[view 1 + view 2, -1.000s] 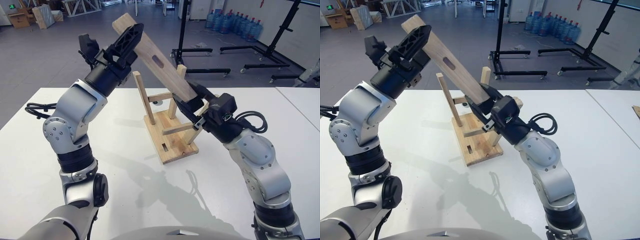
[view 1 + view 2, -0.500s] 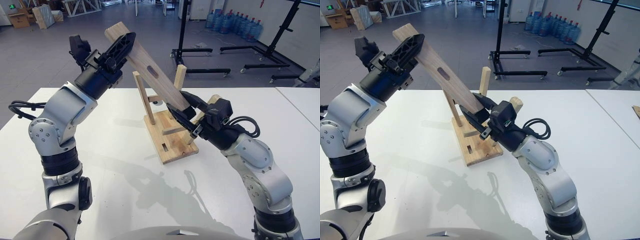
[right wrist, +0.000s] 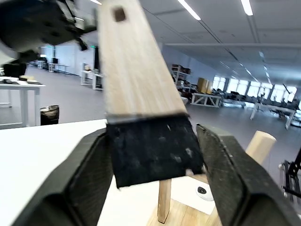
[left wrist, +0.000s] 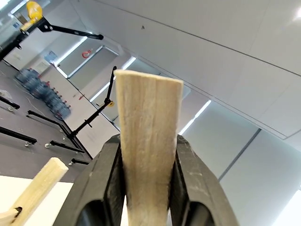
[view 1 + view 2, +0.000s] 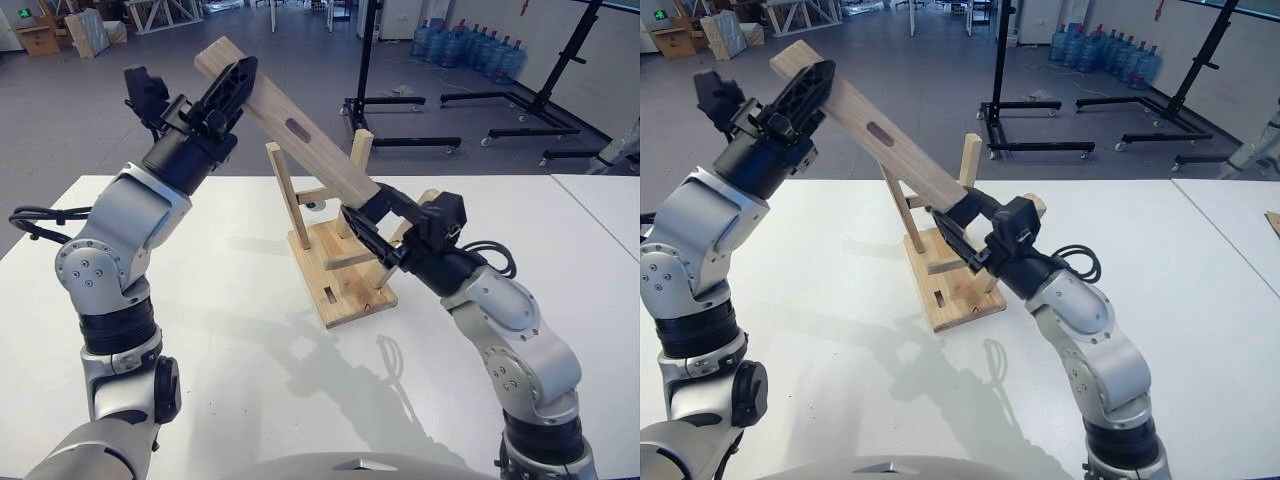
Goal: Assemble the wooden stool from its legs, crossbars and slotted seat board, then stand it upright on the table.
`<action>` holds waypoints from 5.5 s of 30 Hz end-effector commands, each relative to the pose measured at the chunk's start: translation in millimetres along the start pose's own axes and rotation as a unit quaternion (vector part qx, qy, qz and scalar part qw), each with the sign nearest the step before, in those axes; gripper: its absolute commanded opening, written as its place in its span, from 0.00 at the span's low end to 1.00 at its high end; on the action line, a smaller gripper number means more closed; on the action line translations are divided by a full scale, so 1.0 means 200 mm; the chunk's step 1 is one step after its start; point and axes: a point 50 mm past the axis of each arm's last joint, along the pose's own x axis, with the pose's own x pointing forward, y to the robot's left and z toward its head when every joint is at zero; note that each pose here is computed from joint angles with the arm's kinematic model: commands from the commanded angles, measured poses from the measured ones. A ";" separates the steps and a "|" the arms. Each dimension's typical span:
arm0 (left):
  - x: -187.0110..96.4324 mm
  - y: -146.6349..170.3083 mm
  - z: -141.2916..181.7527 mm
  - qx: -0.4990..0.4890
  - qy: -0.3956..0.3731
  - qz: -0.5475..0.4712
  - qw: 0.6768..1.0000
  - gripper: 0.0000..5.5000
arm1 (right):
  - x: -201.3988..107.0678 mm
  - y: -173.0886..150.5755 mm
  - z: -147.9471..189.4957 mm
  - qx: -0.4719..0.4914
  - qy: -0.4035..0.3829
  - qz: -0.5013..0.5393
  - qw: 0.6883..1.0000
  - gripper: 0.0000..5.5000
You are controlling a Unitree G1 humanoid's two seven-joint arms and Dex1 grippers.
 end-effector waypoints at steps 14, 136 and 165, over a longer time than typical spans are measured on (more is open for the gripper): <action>0.00 0.08 0.24 0.104 -0.117 0.087 0.984 0.19 | 0.06 -0.52 0.34 0.094 -0.081 -0.225 0.966 0.62; -0.41 0.46 -0.47 0.381 0.313 0.131 0.860 0.19 | -0.04 0.09 -0.18 0.038 0.160 0.137 0.977 0.37; -0.39 0.53 -0.40 0.421 0.233 0.194 0.855 0.19 | 0.05 0.00 0.00 0.095 0.041 0.068 0.992 0.54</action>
